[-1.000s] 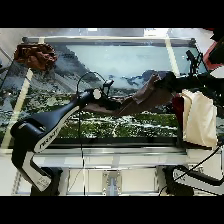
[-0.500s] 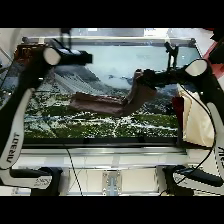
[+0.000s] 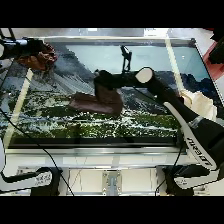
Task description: Fold the shirts.
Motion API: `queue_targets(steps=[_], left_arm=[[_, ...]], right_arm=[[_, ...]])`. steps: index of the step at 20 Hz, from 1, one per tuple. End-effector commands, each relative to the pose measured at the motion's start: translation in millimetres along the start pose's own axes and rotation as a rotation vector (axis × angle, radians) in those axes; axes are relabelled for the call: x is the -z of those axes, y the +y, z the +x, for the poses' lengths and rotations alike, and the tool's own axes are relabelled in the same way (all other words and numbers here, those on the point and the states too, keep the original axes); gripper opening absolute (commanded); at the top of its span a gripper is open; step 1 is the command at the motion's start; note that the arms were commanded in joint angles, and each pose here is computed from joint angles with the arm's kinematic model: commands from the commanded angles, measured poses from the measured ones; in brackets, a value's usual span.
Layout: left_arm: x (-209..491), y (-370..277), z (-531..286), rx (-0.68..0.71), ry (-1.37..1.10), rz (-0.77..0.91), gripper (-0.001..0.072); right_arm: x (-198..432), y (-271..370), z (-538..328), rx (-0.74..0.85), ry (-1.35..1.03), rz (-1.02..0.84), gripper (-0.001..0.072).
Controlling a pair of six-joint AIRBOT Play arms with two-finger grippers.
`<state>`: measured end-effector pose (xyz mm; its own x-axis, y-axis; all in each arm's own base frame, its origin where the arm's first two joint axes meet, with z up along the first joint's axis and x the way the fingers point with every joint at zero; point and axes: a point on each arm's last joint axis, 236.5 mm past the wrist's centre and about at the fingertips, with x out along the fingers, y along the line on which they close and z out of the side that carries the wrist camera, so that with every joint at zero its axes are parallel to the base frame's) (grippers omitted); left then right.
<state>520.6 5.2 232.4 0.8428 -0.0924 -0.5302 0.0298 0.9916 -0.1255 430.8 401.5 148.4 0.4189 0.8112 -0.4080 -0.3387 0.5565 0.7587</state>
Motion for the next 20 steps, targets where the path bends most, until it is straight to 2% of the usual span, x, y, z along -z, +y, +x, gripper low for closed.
queue_targets(steps=[1,2,3,7,9,11,13,15,16,17,20], left_arm=[[7,20,-1,-0.03,0.017,-0.037,0.0009],[8,20,0,-0.029,0.021,-0.039,0.001],[10,20,1,-0.029,0.025,-0.04,0.001],[11,17,2,-0.014,0.029,-0.051,0.001],[11,17,2,-0.013,0.031,-0.052,0.001],[13,17,2,-0.017,0.038,-0.048,0.001],[14,18,2,-0.017,0.041,-0.047,0.001],[13,18,2,-0.017,0.04,-0.047,0.001],[14,18,2,-0.017,0.041,-0.047,0.0011],[13,18,2,-0.017,0.04,-0.048,0.0019],[15,17,4,-0.015,0.045,-0.049,0.0021]], right_arm=[[-18,48,30,-0.088,-0.16,-0.02,0.02],[-16,51,35,-0.093,-0.166,-0.022,0.0367],[-12,51,39,-0.091,-0.156,-0.021,0.0393],[-9,50,40,-0.099,-0.142,0.006,0.0394],[-5,43,40,-0.079,-0.115,-0.037,0.0394],[-5,12,33,0.002,-0.055,-0.125,0.0393],[-7,-52,14,0.169,0.044,-0.146,0.0393],[-6,-145,-31,0.454,0.154,-0.064,0.0398],[-6,-186,-54,0.576,0.165,0.031,0.0456],[-4,-209,-64,0.612,0.15,0.138,0.0555],[31,-238,-43,0.492,0.191,0.348,0.056]])
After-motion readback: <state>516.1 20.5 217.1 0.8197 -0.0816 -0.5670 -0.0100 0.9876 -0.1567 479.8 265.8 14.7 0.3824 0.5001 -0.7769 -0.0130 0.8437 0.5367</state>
